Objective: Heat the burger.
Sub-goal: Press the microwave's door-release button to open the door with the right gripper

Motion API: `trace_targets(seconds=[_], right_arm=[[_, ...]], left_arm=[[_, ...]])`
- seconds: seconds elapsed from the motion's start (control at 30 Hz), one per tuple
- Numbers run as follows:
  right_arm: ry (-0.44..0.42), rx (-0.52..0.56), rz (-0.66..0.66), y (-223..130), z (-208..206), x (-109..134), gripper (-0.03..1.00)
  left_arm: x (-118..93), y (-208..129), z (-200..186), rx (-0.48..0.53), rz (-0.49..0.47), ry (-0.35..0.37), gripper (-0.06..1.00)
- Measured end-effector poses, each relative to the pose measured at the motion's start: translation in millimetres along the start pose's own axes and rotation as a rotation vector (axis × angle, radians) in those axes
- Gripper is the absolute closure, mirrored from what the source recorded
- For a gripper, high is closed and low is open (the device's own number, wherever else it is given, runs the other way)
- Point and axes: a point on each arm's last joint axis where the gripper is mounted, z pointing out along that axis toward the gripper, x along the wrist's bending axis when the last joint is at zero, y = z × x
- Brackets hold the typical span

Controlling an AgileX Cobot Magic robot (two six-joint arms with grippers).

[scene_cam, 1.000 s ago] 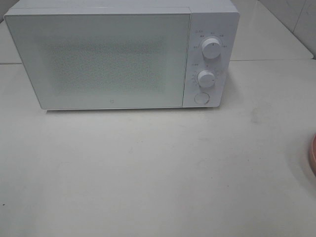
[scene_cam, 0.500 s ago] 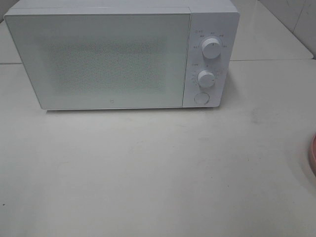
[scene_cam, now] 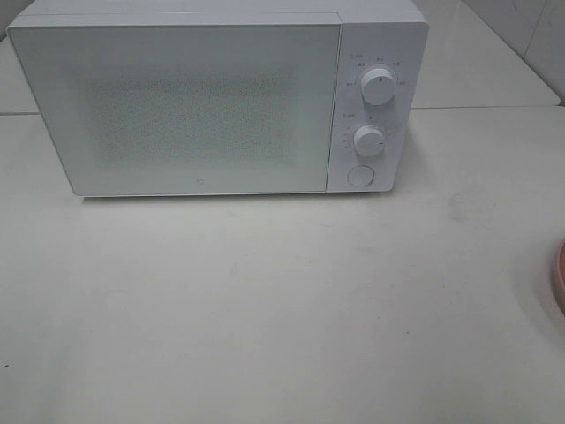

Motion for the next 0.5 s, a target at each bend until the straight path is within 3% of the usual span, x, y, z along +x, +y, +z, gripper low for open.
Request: trace_targets(seconds=[0.5], right_arm=[[0.002,0.038,-0.007,25,33,3,0.29]], left_arm=[[0,0,0,0.0,0.0,0.0,-0.03]])
